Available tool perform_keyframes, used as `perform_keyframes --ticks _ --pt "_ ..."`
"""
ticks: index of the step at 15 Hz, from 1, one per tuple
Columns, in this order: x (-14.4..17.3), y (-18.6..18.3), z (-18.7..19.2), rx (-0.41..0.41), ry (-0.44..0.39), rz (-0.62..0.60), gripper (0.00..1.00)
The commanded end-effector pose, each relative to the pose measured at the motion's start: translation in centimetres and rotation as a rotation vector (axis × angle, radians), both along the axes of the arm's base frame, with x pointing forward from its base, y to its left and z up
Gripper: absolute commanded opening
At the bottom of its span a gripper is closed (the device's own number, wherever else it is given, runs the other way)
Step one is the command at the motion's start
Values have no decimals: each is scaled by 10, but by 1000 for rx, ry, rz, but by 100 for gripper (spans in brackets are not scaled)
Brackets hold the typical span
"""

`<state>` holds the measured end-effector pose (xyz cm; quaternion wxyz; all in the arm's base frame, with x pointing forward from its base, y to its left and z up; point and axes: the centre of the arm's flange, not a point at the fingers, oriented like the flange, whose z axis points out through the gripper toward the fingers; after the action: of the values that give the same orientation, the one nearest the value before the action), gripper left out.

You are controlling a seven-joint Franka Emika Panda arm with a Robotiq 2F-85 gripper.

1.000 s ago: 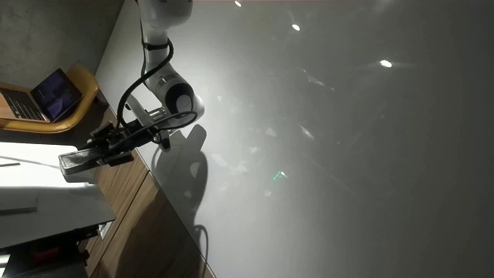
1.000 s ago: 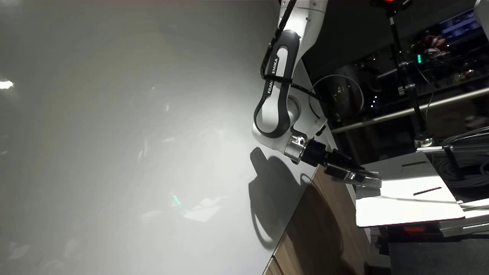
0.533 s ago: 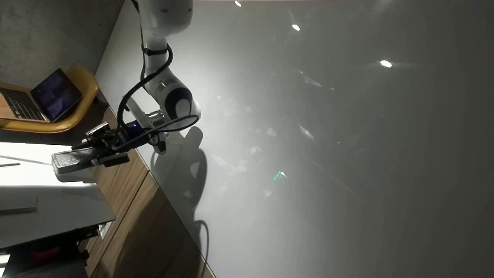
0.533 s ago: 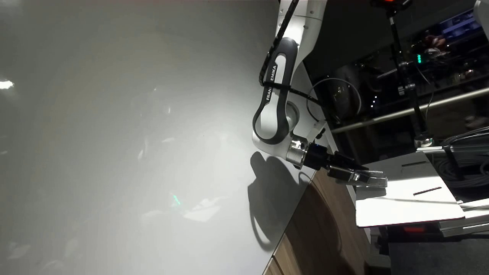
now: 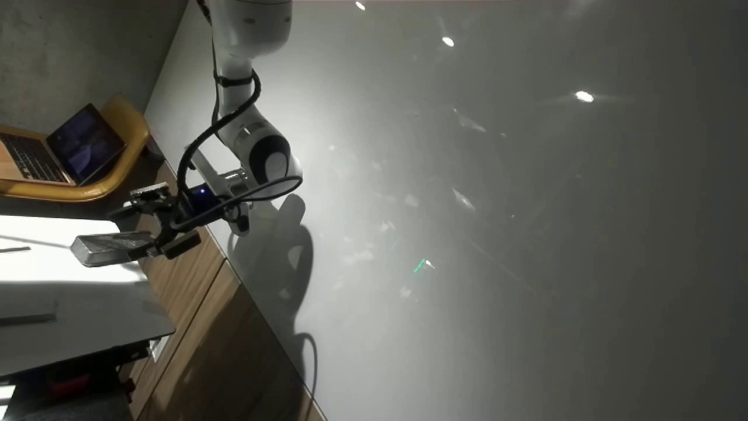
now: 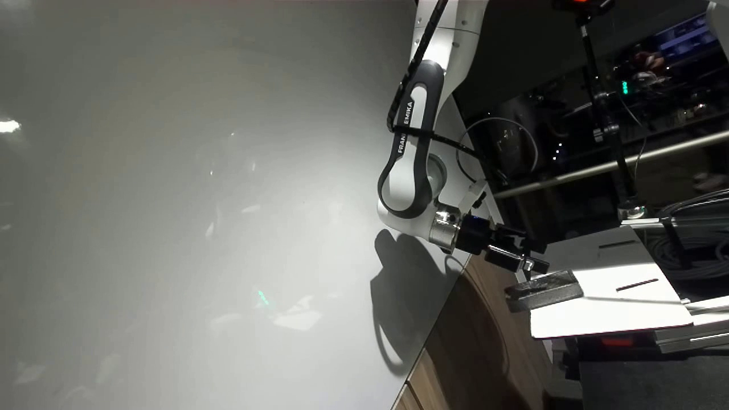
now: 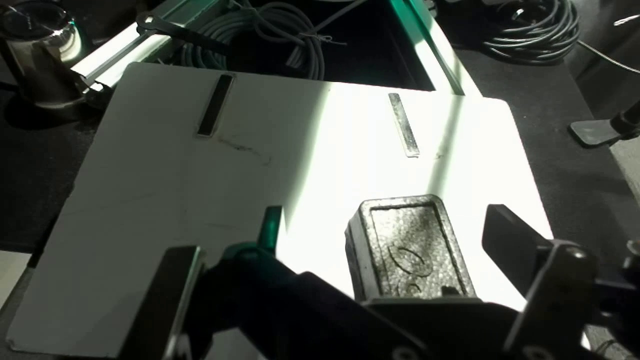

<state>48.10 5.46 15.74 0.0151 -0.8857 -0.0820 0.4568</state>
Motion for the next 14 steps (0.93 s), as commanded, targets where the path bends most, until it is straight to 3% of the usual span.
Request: perform_keyframes --ticks 1,5,7,10,14 --pt "1 -1 5 -6 12 25 100" --pt "-1 5 33 -29 -101 55 100" --pt "0 9 61 -84 -178 91 100" --pt "0 16 114 -168 -290 160 100" --pt "0 20 201 -172 -492 179 100"
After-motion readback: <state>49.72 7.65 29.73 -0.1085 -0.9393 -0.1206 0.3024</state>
